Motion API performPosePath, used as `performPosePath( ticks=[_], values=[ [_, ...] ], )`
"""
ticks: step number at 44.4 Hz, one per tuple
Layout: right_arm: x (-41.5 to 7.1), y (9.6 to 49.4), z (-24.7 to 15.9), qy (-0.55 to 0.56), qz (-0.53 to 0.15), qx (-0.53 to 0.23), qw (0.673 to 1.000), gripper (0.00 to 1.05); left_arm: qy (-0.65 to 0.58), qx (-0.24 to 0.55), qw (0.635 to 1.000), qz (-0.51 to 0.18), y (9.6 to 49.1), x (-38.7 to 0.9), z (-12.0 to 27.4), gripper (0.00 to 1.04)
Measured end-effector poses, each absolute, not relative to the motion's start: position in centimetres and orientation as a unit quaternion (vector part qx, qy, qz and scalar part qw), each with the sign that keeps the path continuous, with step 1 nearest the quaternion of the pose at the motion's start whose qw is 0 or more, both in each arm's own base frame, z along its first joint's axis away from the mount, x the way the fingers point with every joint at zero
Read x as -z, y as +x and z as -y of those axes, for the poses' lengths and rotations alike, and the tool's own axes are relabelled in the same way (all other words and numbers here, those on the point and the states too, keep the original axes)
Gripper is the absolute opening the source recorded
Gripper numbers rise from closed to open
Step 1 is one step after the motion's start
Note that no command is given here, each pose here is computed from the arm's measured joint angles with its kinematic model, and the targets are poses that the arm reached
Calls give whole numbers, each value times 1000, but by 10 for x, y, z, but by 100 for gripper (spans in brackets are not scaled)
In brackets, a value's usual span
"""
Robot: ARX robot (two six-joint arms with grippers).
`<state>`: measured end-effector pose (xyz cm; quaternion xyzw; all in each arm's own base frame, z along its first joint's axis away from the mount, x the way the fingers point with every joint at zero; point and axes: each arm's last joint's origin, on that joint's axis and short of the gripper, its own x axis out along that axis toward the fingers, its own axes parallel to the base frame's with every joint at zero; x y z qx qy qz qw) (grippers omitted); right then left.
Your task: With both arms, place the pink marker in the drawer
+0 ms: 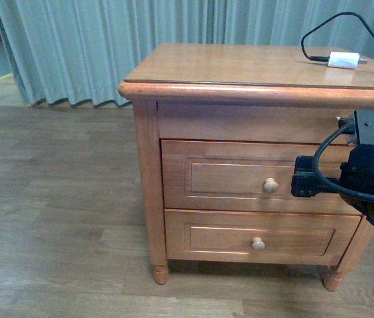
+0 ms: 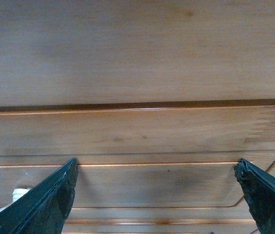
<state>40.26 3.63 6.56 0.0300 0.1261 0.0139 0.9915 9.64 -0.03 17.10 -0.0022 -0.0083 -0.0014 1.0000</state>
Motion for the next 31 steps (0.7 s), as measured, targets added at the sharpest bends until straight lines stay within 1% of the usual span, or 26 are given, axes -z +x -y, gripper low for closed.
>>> performPosePath(
  ticks=[4, 14, 24, 31],
  values=[
    [-69, 398, -35, 33, -127, -30, 991, 96, -2, 1, 1000, 8, 96, -171, 0, 99],
    [-94, 366, -32, 40, -140, -54, 988, 96, -2, 1, 1000, 8, 96, -171, 0, 99],
    [-133, 322, -25, 49, -162, -64, 983, 96, -2, 1, 1000, 8, 96, -171, 0, 99],
    [-173, 294, -19, 65, -173, -61, 981, 96, -2, 1, 1000, 8, 96, -171, 0, 99]
  ],
)
